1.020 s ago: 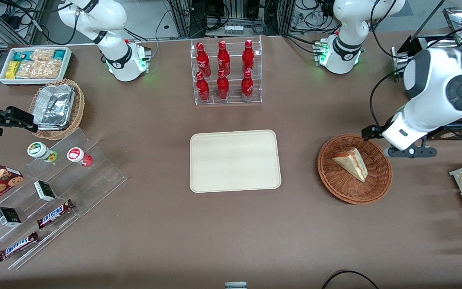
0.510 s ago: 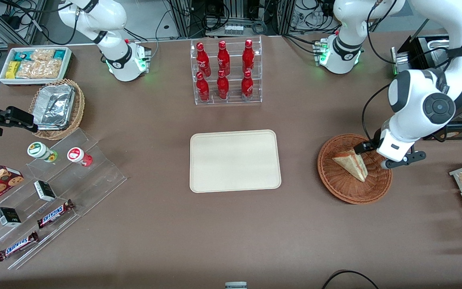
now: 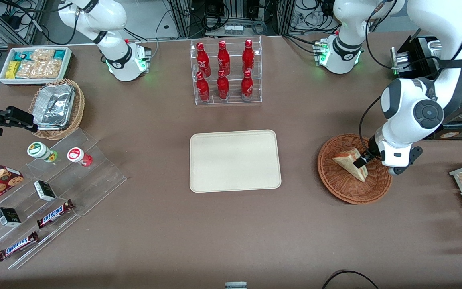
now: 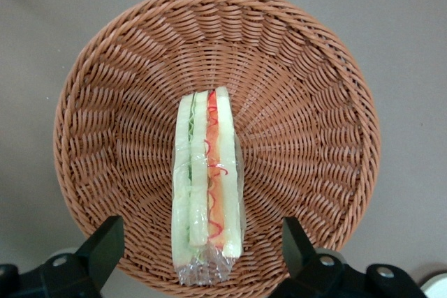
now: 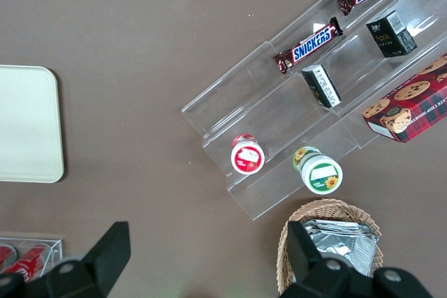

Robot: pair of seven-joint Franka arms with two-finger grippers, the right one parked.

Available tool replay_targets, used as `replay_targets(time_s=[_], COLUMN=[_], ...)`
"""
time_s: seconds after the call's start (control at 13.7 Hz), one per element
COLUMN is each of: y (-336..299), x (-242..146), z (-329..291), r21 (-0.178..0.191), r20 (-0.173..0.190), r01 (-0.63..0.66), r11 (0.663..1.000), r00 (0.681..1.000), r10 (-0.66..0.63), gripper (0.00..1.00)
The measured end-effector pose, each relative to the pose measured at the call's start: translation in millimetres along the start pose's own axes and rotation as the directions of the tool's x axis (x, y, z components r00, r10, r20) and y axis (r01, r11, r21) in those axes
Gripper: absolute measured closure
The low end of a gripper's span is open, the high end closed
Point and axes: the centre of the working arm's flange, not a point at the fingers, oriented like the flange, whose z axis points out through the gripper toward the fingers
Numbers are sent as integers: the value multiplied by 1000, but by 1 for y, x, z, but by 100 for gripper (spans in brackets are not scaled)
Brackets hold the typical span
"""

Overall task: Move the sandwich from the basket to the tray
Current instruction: 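Lower the left gripper and close it on the sandwich's crust edge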

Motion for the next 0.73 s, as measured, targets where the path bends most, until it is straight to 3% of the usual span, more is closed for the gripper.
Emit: replay_targets(time_s=[0.73], y=[-2], x=[-11], z=[36], r21=[-3], r20=[12], r01=[8], r11=[1000], r00=[1000], r10=[-8], gripper=[0])
